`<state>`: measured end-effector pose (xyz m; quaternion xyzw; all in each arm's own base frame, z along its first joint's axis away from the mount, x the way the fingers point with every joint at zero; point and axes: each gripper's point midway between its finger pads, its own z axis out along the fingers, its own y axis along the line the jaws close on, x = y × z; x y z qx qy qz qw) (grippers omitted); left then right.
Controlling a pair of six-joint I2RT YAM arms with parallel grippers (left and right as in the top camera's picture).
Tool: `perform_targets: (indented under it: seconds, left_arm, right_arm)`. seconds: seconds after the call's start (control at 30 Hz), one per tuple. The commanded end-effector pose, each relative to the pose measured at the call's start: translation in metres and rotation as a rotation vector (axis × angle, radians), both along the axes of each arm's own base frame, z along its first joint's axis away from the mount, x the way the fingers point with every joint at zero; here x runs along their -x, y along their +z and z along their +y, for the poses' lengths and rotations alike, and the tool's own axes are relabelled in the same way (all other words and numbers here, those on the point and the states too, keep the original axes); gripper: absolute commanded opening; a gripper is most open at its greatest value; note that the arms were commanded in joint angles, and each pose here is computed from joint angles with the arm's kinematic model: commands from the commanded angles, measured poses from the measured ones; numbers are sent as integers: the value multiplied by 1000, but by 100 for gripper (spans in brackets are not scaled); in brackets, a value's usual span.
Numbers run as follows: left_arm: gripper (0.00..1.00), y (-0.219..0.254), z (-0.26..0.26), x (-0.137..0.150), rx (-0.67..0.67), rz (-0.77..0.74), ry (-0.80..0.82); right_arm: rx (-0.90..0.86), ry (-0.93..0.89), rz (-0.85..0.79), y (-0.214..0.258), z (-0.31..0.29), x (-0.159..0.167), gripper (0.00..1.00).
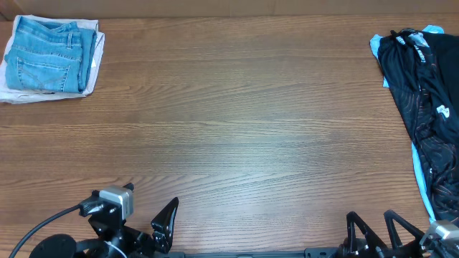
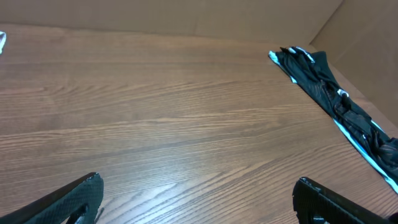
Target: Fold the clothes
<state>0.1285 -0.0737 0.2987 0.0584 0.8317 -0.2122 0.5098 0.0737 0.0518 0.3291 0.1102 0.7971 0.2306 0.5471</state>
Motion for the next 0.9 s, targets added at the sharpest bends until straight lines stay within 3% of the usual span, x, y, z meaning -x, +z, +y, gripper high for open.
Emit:
perform_targets:
  seconds: [0.0, 0.53, 0.87]
  left_arm:
    - [100, -5, 0, -3, -14, 1, -16]
    - [100, -9, 0, -3, -11, 14, -16]
    - [100, -9, 0, -3, -11, 14, -16]
  right_arm:
    - [-2, -37, 1, 1, -6, -2, 100]
    - [11, -84, 25, -5, -14, -2, 100]
    - [4, -83, 142, -31, -13, 9, 100]
